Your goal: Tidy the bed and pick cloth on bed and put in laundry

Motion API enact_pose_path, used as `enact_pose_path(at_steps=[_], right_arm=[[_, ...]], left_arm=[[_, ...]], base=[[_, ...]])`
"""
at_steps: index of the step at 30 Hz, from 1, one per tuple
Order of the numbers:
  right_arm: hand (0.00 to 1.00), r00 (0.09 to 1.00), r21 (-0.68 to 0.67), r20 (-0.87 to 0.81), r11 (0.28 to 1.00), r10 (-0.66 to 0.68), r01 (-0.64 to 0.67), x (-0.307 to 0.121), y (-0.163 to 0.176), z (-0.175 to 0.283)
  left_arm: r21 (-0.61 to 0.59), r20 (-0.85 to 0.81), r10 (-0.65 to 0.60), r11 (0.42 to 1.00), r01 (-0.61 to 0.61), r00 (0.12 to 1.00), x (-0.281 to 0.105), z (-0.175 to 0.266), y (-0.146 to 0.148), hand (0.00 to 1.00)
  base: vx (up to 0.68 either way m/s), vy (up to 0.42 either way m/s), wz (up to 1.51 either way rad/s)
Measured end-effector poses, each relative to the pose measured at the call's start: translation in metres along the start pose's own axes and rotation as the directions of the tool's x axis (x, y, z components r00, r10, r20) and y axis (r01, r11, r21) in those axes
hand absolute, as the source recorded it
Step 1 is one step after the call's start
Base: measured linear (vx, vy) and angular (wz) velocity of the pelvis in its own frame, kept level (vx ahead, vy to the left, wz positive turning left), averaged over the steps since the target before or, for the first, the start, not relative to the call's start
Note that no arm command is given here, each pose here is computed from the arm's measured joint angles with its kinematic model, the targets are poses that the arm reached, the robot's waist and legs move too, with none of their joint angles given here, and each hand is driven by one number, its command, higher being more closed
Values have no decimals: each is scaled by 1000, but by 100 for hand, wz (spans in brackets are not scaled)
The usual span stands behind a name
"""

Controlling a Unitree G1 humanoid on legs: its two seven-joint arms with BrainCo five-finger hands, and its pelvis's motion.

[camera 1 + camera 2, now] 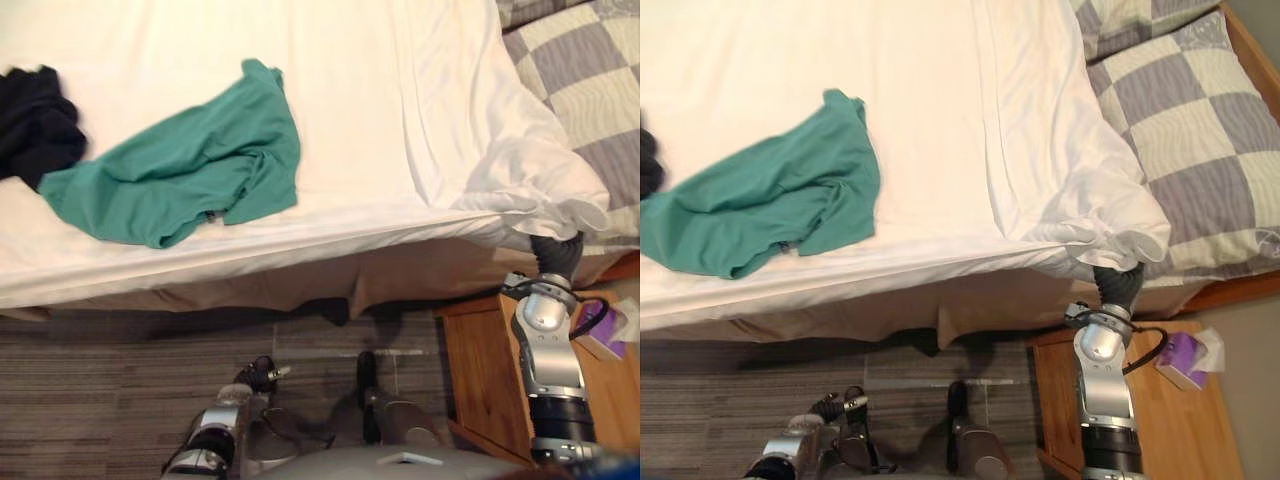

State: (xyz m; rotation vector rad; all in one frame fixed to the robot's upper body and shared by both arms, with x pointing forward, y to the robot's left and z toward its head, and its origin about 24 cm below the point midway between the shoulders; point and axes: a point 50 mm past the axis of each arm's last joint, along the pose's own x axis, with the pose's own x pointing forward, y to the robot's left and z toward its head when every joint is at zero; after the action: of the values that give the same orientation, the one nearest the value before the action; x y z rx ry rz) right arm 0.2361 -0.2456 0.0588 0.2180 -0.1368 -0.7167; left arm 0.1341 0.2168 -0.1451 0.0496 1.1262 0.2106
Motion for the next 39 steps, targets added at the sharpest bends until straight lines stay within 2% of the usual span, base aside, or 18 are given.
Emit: enact_pose_path(at_steps=[3,4,5,9,12,15,18,20,23,26,29,32,34,39], right_arm=[[0,995,366,-99,930,7,30,-17,-5,-16],[0,993,467,-116,883,11,45,-25,-8,-21],[0,992,511,-123,858,11,54,-28,-13,-24],[0,988,600,-129,786,-88,148,-29,-43,-25],[0,957,647,-106,713,-268,272,-33,-82,-21],[0,873,649,-92,636,-479,417,-48,-129,-16],[0,817,622,-74,614,-572,486,-62,-154,-13],[0,801,620,-60,607,-596,497,-65,-157,-10],[0,838,616,-12,656,-546,436,-59,-144,-1],[0,910,627,105,737,-402,253,-50,-121,21],[0,961,613,239,789,-142,-35,-43,-91,37],[0,957,593,287,776,45,-214,-36,-69,40],[0,947,583,302,764,110,-275,-32,-60,42],[0,928,603,345,724,141,-335,-22,-43,50]], left_arm=[[-57,2,1,998,-1,1000,-2,-9,3,0],[-64,-7,-9,998,8,1000,-2,-14,1,0],[-82,-14,-24,996,22,1000,-3,-20,-5,0],[-158,-19,-72,985,68,997,-6,-31,-14,0],[-216,-9,-82,973,78,997,-7,-37,-11,0],[-254,-14,-87,964,81,996,-9,-44,-11,0],[-287,-23,-98,954,87,995,-11,-51,-13,0],[-290,-15,-104,952,95,994,-11,-52,-14,0],[-290,-16,-105,952,96,994,-11,-53,-15,0],[-286,-12,-109,953,101,994,-12,-53,-17,0],[-252,-13,-113,962,106,993,-12,-52,-18,0],[-231,-12,-110,967,105,994,-11,-50,-18,0],[-208,-10,-114,972,110,993,-11,-49,-19,0],[-180,6,-111,977,111,994,-9,-40,-22,0]], base=[[82,16,-41],[97,12,-34],[104,16,-18],[83,12,-1],[8,-19,-17],[-17,-21,-25],[-9,-22,-7],[0,0,0],[7,-2,1],[41,-8,5],[65,-13,6],[86,-7,2],[70,-6,6],[51,-13,11]])
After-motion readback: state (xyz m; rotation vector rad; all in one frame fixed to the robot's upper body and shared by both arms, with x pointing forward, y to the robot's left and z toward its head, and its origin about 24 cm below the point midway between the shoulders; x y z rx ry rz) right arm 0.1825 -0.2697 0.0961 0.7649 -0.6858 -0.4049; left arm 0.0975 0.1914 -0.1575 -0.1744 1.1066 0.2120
